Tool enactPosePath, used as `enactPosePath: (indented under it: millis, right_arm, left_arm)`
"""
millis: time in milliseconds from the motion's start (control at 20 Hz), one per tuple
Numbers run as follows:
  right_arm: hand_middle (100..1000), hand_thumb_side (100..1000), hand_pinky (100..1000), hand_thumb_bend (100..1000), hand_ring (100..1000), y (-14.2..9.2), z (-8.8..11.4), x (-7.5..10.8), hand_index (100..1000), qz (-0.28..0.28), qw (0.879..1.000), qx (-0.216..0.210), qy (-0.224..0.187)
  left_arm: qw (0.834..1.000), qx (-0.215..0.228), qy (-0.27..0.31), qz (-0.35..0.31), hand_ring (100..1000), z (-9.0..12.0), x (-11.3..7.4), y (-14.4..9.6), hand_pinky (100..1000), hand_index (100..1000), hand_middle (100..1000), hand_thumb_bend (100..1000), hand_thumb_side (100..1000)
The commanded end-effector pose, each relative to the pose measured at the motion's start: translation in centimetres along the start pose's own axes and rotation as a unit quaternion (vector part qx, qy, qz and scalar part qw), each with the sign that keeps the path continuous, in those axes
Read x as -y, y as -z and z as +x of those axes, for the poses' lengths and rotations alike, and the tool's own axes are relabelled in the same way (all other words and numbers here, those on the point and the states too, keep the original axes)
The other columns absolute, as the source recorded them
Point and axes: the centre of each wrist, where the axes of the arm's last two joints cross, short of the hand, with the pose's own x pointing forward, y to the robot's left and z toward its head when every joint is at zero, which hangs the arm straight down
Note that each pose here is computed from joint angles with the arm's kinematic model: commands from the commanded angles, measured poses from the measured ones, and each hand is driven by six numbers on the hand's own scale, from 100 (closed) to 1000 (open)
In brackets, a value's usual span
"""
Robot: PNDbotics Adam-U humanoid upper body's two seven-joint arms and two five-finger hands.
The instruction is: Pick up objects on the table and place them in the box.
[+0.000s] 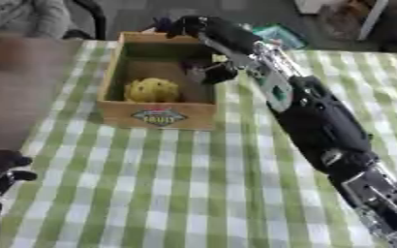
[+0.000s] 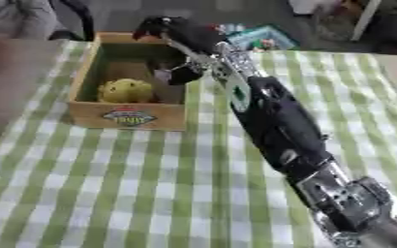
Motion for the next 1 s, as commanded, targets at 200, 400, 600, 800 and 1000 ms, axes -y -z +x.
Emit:
enactPosePath:
  millis: [200, 400, 600, 800, 1000]
  right_arm:
    - [611, 273, 577, 100, 670, -2.5, 2.2, 4.6, 745, -0.073, 0.994, 0.037, 0.069]
    - [520, 306, 551, 100, 634, -5.0, 4.1, 5.6, 670, -0.098, 0.987, 0.041, 0.118]
    - [510, 338, 543, 100, 626, -7.3, 5.4, 5.3, 667, -0.102, 0.983, 0.028, 0.151]
    - [504, 305, 534, 100, 619, -9.4, 6.1, 4.2, 659, -0.106, 0.979, 0.000, 0.175]
    - [520, 351, 535, 100, 622, -11.1, 6.6, 3.1, 695, -0.104, 0.977, -0.026, 0.186]
  left_arm:
    - [0.999, 0.008, 0.017, 0.027, 627, 0.3, -1.2, -0.3, 543, 516, 562, 100, 696]
    - [0.999, 0.007, 0.025, 0.045, 627, 0.2, -1.8, -0.6, 542, 516, 561, 100, 692]
    - [0.998, 0.007, 0.029, 0.057, 627, 0.2, -2.2, -0.9, 542, 515, 561, 100, 700]
    - [0.997, 0.005, 0.032, 0.063, 627, 0.1, -2.4, -1.0, 542, 515, 561, 100, 702]
    - [0.997, 0.006, 0.033, 0.067, 627, 0.1, -2.5, -1.1, 542, 515, 562, 100, 704]
